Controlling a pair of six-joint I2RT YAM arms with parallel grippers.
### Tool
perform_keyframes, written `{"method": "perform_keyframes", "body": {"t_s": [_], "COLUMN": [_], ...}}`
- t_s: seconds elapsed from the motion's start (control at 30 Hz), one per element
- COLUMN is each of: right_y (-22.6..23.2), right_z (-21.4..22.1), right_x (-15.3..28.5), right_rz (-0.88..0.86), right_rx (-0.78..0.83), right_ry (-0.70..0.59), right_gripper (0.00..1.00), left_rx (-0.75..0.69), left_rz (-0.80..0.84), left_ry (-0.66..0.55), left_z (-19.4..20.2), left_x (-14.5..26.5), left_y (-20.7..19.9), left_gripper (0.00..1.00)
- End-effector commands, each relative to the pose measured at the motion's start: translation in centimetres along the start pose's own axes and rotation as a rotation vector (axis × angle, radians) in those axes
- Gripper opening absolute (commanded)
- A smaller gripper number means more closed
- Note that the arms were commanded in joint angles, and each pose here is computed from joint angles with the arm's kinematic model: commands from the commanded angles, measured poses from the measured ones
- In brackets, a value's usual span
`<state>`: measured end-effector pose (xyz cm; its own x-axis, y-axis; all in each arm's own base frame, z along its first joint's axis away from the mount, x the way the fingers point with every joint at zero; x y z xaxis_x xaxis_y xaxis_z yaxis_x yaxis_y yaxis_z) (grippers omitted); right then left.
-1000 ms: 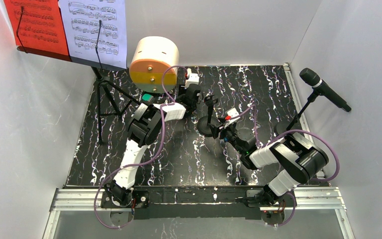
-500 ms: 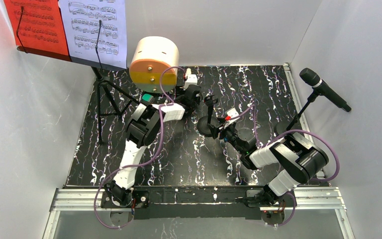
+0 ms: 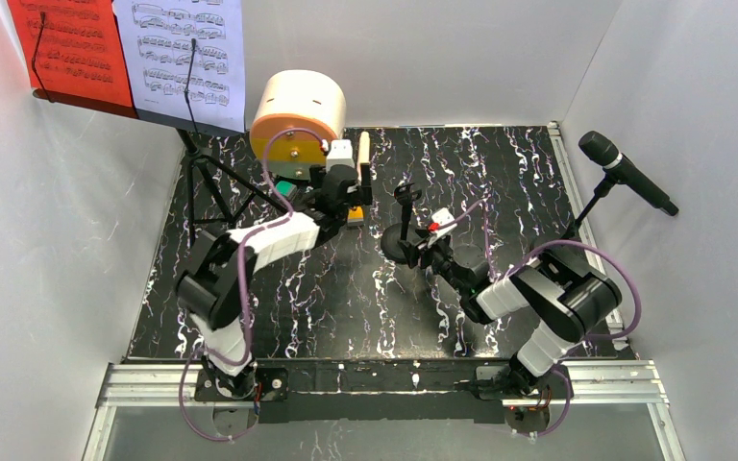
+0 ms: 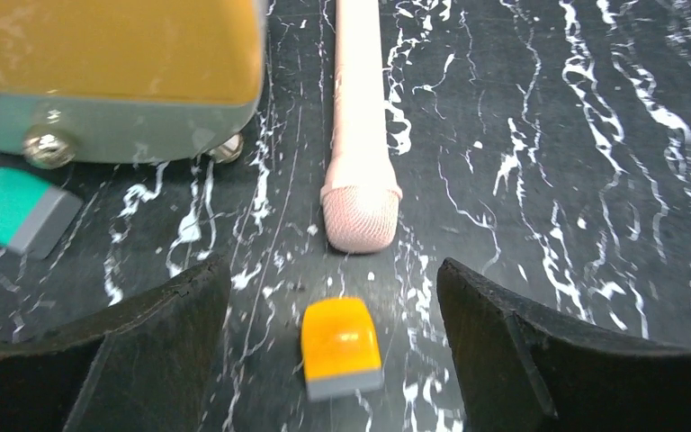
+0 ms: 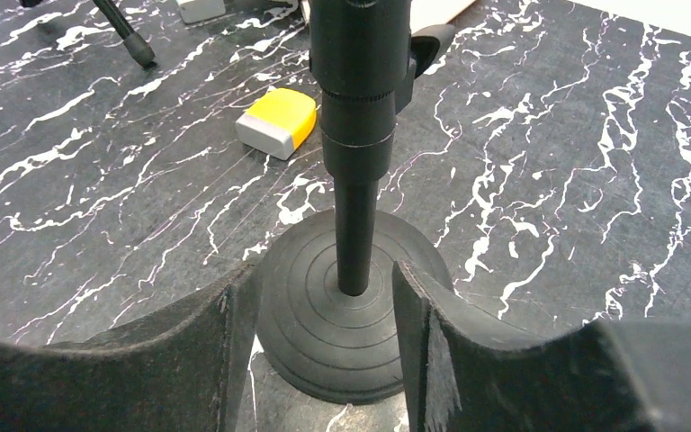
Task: Pack up the instrument practice props
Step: Move the microphone stand to the center of the board.
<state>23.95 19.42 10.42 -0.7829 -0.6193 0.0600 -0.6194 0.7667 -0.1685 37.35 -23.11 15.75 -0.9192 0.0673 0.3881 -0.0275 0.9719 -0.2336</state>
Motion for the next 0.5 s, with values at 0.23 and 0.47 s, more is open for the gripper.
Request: {"method": "perform_keyframes", "body": {"t_s": [0.23, 0.47], "right_y": [-1.1, -1.7], "right_z": [-0.6, 0.8], "right_x": [-4.4, -6.1], "right_rz": [0.096, 0.129], "right_rx": [0.003, -0.008], "right_ry": [-0.060, -0.051], "right_gripper": [0.57, 0.35], "left_rx": [0.128, 0.112], "left_rz": [0.061, 0.077], "left_ry": [-0.024, -0.099], "left_z": [-4.6, -8.6], "left_x": [12.4, 19.3], "left_y": [5.4, 8.4], "left_gripper": [0.96, 0.98]}}
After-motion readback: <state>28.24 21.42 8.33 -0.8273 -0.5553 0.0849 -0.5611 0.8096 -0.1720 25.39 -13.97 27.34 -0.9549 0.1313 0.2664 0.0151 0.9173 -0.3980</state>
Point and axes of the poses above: each gripper's point midway between its finger pads, its own x axis back along the fingers, its own y axis along the line the jaws close on, z = x × y, the point moved 9 cm from there along x, back along the fingers, and after that the axes turned 11 degrees about x, right-handed, at the moved point
